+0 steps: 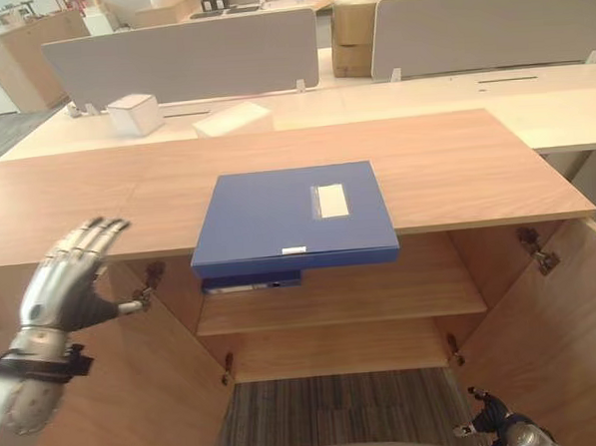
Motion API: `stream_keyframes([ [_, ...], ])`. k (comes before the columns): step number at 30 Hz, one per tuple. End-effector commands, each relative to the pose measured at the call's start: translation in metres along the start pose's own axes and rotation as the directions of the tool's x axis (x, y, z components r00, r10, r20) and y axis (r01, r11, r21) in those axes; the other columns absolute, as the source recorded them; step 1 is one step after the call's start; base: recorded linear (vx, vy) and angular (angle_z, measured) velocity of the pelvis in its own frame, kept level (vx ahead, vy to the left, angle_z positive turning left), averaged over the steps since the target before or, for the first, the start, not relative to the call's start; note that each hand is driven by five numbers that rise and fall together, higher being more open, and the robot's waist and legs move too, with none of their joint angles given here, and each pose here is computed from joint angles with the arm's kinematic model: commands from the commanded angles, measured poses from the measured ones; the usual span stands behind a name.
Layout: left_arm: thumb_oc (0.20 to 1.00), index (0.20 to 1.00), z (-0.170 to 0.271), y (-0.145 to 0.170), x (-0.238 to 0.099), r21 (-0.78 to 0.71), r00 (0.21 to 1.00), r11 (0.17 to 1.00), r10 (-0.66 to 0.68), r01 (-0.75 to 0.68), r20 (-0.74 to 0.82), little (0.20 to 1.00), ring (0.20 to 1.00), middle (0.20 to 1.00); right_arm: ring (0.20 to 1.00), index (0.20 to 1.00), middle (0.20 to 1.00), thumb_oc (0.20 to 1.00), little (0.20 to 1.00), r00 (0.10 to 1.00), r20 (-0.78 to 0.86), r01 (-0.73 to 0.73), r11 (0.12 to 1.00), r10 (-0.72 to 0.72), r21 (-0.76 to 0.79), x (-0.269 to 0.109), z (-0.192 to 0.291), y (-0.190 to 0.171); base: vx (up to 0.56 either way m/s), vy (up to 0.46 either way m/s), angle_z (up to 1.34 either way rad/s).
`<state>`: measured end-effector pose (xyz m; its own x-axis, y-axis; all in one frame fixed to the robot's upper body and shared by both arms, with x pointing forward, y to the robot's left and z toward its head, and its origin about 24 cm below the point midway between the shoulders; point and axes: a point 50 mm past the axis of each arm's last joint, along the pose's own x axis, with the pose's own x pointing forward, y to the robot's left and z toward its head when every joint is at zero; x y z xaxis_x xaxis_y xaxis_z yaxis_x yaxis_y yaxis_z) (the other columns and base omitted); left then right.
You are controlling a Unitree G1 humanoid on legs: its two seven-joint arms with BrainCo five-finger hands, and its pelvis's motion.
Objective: Put the empty folder in the office cabinet
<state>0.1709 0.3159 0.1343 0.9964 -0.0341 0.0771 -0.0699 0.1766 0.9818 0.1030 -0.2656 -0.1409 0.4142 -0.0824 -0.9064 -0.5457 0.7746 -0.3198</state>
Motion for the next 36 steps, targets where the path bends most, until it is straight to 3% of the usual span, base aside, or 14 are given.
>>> stream_keyframes([
  [1, 1.0, 1.0, 0.007, 0.036, 0.012, 0.072, 0.986, 0.986, 0.146, -0.152, 0.08, 1.0, 1.0, 1.0, 1.0, 1.0, 1.0, 1.0, 1.0, 0.999, 0.048, 0.004, 0.999, -0.002, -0.041, 0.005, 0.02, -0.005, -0.03, -0.004, 0.05],
  [11, 1.0, 1.0, 0.023, 0.036, 0.004, 0.098, 0.973, 0.979, 0.16, -0.178, 0.165, 1.0, 1.0, 1.0, 1.0, 1.0, 1.0, 1.0, 1.0, 0.999, 0.035, -0.03, 0.999, 0.031, -0.026, 0.009, 0.023, 0.012, 0.0, 0.0, 0.01],
  [36, 1.0, 1.0, 0.045, -0.003, 0.029, 0.156, 0.946, 0.986, 0.004, -0.057, 0.324, 1.0, 1.0, 1.0, 1.0, 1.0, 1.0, 1.0, 1.0, 0.999, 0.043, 0.022, 1.0, -0.022, 0.019, 0.008, 0.021, 0.011, 0.0, -0.003, -0.01],
])
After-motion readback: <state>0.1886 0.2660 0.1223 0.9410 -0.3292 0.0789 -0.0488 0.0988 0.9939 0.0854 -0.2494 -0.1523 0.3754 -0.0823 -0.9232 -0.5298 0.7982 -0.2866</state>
